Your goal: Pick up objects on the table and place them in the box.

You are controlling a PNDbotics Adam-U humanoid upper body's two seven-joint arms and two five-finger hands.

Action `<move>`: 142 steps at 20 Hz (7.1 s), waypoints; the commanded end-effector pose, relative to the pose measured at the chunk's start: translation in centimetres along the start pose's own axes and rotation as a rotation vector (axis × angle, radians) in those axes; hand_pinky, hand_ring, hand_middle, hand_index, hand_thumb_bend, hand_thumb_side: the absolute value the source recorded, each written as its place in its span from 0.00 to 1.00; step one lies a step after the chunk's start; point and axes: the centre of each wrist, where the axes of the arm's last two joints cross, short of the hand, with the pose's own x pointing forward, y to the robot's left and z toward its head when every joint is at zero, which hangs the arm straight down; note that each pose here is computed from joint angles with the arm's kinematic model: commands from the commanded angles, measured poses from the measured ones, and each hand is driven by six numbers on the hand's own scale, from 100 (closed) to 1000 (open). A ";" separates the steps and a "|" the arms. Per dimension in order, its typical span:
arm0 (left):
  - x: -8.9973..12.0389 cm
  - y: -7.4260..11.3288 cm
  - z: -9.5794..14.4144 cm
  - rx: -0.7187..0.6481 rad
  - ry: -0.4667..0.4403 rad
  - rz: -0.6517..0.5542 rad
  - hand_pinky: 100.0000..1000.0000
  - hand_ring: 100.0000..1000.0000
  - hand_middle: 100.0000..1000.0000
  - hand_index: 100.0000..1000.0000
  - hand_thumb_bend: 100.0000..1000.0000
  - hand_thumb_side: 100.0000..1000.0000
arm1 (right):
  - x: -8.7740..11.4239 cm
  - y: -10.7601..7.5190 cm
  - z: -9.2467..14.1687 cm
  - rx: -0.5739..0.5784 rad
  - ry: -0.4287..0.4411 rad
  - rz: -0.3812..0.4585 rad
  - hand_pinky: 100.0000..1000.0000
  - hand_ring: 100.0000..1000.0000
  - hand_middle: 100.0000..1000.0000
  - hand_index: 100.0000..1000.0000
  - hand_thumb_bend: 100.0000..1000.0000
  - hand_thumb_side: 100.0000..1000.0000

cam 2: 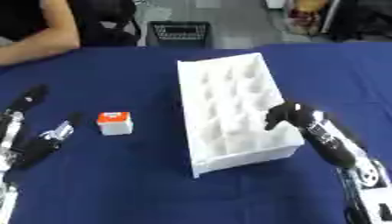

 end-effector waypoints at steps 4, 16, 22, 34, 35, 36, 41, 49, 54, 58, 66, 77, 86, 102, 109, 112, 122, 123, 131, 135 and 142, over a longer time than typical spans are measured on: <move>0.2 0.5 -0.3 0.011 -0.014 -0.013 1.00 0.92 0.87 0.99 0.68 0.65 | 0.5 -0.6 0.0 0.003 -0.007 0.021 0.85 0.58 0.60 0.77 0.00 0.95; 0.1 1.5 -0.3 -0.095 -0.048 -0.102 1.00 0.90 0.85 0.97 0.77 0.57 | 0.5 -0.5 -0.1 0.010 -0.007 0.018 0.85 0.58 0.60 0.77 0.00 0.95; 0.7 3.7 -0.5 -0.221 -0.093 -0.259 0.96 0.89 0.83 0.95 0.79 0.61 | 0.5 -0.5 -0.1 0.012 -0.005 0.018 0.85 0.58 0.60 0.77 0.00 0.95; 1.0 5.1 -0.7 -0.273 -0.109 -0.311 0.95 0.88 0.83 0.95 0.78 0.63 | 0.5 -0.5 -0.1 0.011 -0.003 0.017 0.85 0.58 0.60 0.77 0.00 0.95; 1.0 5.1 -0.8 -0.278 -0.112 -0.314 0.95 0.88 0.83 0.95 0.78 0.63 | 0.5 -0.5 -0.1 0.011 -0.003 0.017 0.85 0.58 0.60 0.77 0.00 0.95; 1.1 5.2 -1.0 -0.284 -0.118 -0.318 0.95 0.88 0.83 0.95 0.78 0.63 | 0.5 -0.5 -0.1 0.011 -0.003 0.017 0.85 0.58 0.60 0.77 0.00 0.95; 1.6 5.5 -2.6 -0.335 -0.160 -0.343 0.94 0.88 0.82 0.94 0.78 0.63 | 0.5 -0.5 -0.1 0.015 -0.002 0.014 0.85 0.58 0.60 0.77 0.00 0.95; 1.1 5.7 -6.2 -0.514 -0.180 -0.405 0.93 0.87 0.82 0.94 0.80 0.66 | 0.3 -0.3 -0.1 0.026 0.002 0.009 0.85 0.58 0.60 0.77 0.00 0.95; 0.4 5.9 -7.9 -0.596 -0.163 -0.430 0.93 0.87 0.82 0.94 0.81 0.67 | 0.2 -0.3 0.0 0.030 0.003 0.006 0.85 0.58 0.60 0.77 0.00 0.95; -0.3 5.5 -8.9 -0.618 -0.135 -0.435 0.93 0.87 0.81 0.94 0.82 0.68 | 0.2 -0.2 0.0 0.032 0.005 0.004 0.85 0.58 0.60 0.77 0.00 0.95; -2.0 4.5 -10.1 -0.654 -0.079 -0.448 0.93 0.87 0.81 0.94 0.83 0.69 | 0.1 -0.2 0.1 0.035 0.007 0.001 0.85 0.58 0.60 0.77 0.00 0.96; -2.4 2.2 -10.8 -0.716 -0.078 -0.432 0.93 0.87 0.76 0.93 0.84 0.70 | 0.0 -0.1 0.0 0.040 0.007 -0.004 0.85 0.58 0.60 0.77 0.00 0.96; -1.3 2.4 -11.3 -0.713 -0.117 -0.508 0.89 0.85 0.74 0.88 0.85 0.68 | -0.1 0.0 0.1 0.042 0.011 -0.004 0.85 0.58 0.60 0.77 0.00 0.96; -0.2 2.9 -11.8 -0.654 -0.142 -0.635 0.84 0.82 0.72 0.85 0.75 0.55 | -0.1 0.0 0.2 0.040 0.014 -0.006 0.85 0.58 0.60 0.77 0.00 0.96; -0.6 2.3 -11.7 -0.664 -0.131 -0.618 0.85 0.83 0.72 0.86 0.65 0.48 | -0.1 0.1 0.2 0.040 0.015 -0.006 0.85 0.58 0.60 0.77 0.00 0.96; -0.7 1.9 -11.6 -0.670 -0.128 -0.594 0.85 0.83 0.72 0.87 0.61 0.47 | -0.1 0.1 0.2 0.040 0.014 -0.006 0.85 0.58 0.60 0.77 0.00 0.96; -1.1 1.0 -11.4 -0.693 -0.126 -0.515 0.88 0.84 0.73 0.88 0.52 0.41 | -0.1 0.1 0.2 0.041 0.015 -0.008 0.85 0.58 0.60 0.77 0.00 0.97; -1.1 0.9 -11.3 -0.697 -0.126 -0.512 0.88 0.84 0.73 0.88 0.51 0.41 | -0.1 0.1 0.2 0.041 0.016 -0.008 0.85 0.58 0.60 0.77 0.00 0.97; -1.3 0.6 -11.3 -0.710 -0.120 -0.515 0.88 0.84 0.69 0.88 0.46 0.34 | -0.2 0.1 0.2 0.043 0.016 -0.008 0.85 0.58 0.60 0.77 0.00 0.97; -1.4 0.6 -11.3 -0.712 -0.115 -0.518 0.88 0.84 0.67 0.88 0.43 0.32 | -0.2 0.1 0.2 0.043 0.015 -0.008 0.85 0.58 0.60 0.77 0.00 0.97; -1.5 0.5 -11.3 -0.708 -0.104 -0.522 0.87 0.83 0.62 0.87 0.32 0.26 | -0.2 0.1 0.2 0.044 0.016 -0.008 0.85 0.58 0.60 0.77 0.00 0.97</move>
